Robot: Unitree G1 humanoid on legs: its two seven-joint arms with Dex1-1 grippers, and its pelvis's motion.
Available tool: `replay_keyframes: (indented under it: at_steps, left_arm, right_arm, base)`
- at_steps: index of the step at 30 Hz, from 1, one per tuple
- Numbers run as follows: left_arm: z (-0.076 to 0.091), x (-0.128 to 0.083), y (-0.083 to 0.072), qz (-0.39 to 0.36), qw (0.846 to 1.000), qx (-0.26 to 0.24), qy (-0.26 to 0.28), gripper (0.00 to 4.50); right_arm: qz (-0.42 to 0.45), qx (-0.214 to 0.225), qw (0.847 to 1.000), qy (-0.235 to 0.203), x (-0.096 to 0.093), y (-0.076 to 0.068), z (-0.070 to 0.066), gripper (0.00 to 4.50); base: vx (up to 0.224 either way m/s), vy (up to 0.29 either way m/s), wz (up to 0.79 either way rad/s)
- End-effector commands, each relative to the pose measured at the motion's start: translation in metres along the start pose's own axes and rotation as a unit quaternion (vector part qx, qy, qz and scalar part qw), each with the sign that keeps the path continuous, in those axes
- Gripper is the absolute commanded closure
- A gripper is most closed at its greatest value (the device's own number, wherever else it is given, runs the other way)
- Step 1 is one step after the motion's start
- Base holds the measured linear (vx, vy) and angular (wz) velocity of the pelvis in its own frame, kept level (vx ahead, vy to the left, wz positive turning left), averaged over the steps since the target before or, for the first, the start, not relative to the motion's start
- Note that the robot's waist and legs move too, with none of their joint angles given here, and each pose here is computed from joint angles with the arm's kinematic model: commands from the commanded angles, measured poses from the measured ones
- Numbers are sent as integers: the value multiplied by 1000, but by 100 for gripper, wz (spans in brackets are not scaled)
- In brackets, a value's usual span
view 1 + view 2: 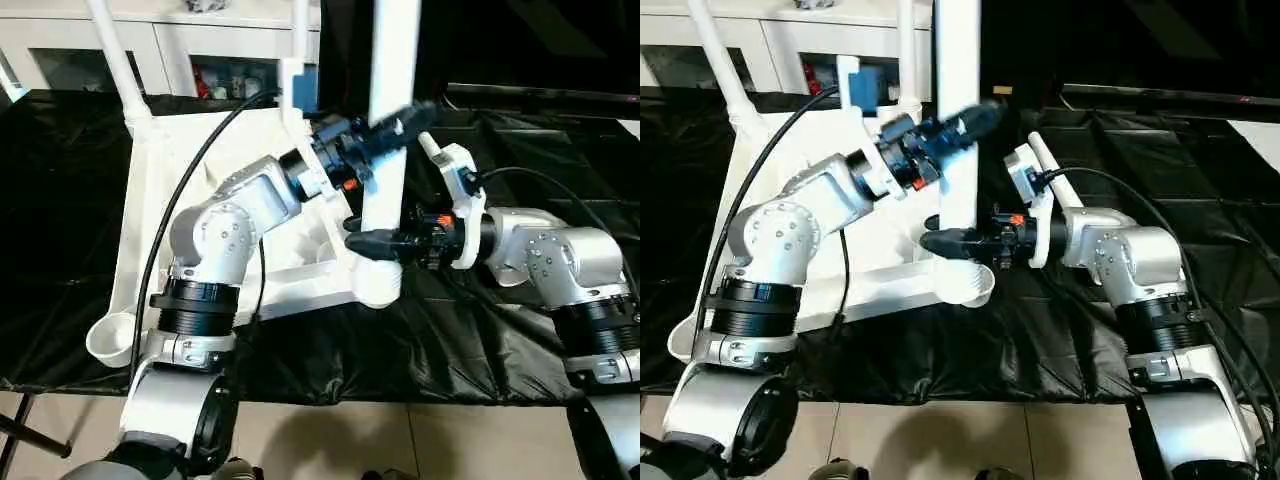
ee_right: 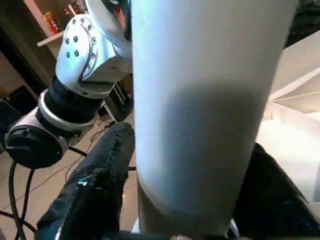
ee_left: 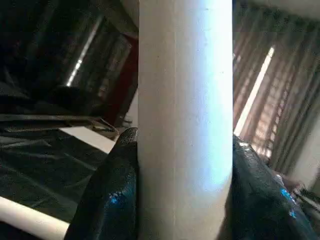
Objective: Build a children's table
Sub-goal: Pick table leg
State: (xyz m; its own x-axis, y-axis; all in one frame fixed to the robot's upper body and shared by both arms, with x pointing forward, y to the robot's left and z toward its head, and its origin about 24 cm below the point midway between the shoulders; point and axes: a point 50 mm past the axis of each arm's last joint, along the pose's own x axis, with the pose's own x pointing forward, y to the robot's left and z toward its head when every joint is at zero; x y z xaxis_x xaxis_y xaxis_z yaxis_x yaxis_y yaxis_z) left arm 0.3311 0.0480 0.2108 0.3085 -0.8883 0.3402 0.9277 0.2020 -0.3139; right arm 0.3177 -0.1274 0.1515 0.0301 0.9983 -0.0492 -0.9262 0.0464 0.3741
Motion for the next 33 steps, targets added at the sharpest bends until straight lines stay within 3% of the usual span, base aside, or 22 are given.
replay_keyframes:
  at_steps: [1, 7, 18, 20, 22, 23, 33]
  left_arm:
    - [0, 2, -4, -14, 1000, 9, 6, 267]
    - [-1, 3, -6, -28, 1000, 10, 10, 267]
    - [-1, 2, -8, -40, 999, 8, 8, 267]
    - [-1, 2, -9, -44, 999, 6, 10, 267]
    - [-1, 2, -9, -46, 999, 5, 10, 267]
    - [-1, 3, -9, -46, 999, 5, 10, 267]
    - [-3, 1, -7, -36, 999, 8, 12, 267]
  right_arm:
    - [-1, -21, 1000, 8, 0, 0, 8, 145]
    - [3, -27, 999, 39, -2, -3, 7, 142]
    - [2, -26, 999, 48, -2, -5, 4, 141]
    - [2, -25, 999, 46, -2, -5, 4, 180]
    - [3, -24, 999, 44, -2, -6, 3, 182]
    - [4, -23, 999, 44, -2, -6, 3, 204]
    - [2, -19, 999, 40, 0, -7, 0, 259]
  base:
    - [0, 0, 0]
    - [0, 0, 0]
    - [0, 0, 0]
    - [0, 0, 0]
    - [0, 0, 0]
    - [0, 0, 0]
    - [0, 0, 0]
